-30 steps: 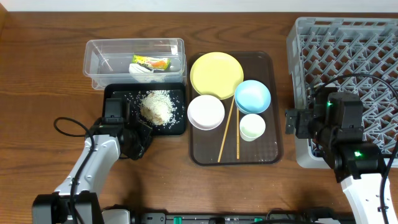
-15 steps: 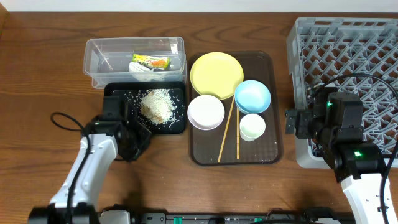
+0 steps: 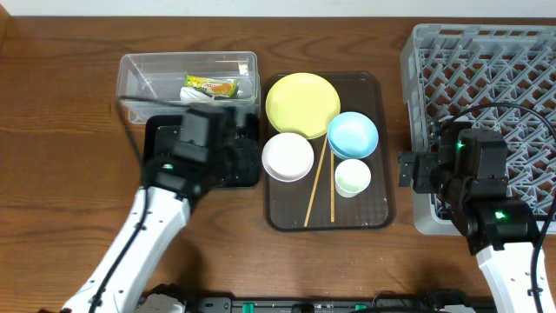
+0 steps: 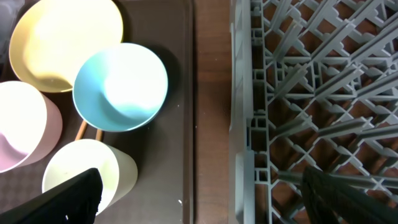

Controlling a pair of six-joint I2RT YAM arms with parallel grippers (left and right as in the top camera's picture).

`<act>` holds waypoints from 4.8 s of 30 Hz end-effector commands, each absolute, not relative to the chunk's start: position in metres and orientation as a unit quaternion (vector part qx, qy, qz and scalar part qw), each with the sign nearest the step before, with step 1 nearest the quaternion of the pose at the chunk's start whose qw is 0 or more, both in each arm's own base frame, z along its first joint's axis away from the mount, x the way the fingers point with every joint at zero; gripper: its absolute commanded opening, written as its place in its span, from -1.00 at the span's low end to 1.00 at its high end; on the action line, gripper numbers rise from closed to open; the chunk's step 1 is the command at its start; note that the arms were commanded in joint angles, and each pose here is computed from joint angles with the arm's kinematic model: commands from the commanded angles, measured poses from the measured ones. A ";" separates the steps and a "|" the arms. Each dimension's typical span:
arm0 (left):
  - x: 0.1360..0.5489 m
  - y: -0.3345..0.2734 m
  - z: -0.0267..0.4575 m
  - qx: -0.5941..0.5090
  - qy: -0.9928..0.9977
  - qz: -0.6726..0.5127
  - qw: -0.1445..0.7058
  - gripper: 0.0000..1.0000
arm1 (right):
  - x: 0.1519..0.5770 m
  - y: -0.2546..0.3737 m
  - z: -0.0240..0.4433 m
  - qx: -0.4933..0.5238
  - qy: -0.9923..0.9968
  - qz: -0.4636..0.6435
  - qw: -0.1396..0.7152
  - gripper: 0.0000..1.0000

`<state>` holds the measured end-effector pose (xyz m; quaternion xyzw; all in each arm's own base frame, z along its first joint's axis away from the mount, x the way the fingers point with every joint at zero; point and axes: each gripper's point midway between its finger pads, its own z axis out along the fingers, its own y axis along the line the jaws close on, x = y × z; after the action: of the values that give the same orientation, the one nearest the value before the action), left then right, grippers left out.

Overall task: Sort waste into correct bins and load items into the dishwasher rack
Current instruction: 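Grasp the cream cup on the brown tray with the left gripper, then hand the cream cup from the left gripper to the right gripper, then place the cream cup into the dish rack with the right gripper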

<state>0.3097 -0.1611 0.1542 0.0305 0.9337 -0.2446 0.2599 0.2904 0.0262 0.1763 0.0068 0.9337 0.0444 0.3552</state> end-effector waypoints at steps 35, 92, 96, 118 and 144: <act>0.286 -0.334 0.057 0.207 0.939 -0.229 0.152 -0.42 | 0.291 0.029 0.182 0.007 0.932 0.050 0.360 0.99; 0.301 -0.288 0.205 0.009 0.781 -0.618 -0.090 -0.88 | 0.292 0.192 0.231 -0.402 0.636 0.522 0.402 0.24; 0.305 -0.287 0.201 0.010 0.789 -0.610 -0.073 -0.66 | 0.299 0.190 0.224 -0.394 0.654 0.503 0.405 0.17; 0.326 -0.074 0.180 -0.119 0.954 -0.167 0.221 0.24 | 0.341 -0.006 0.215 0.009 0.931 0.074 0.356 -0.98; 0.316 -0.062 0.193 -0.133 0.949 -0.165 0.234 0.32 | 0.284 -0.165 0.120 0.292 0.949 -0.077 0.095 -0.98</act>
<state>0.3151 -0.0658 0.1909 -0.1353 0.9486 -0.1729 0.2280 0.2839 -0.1580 0.1264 0.2763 0.9518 -0.0760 0.1096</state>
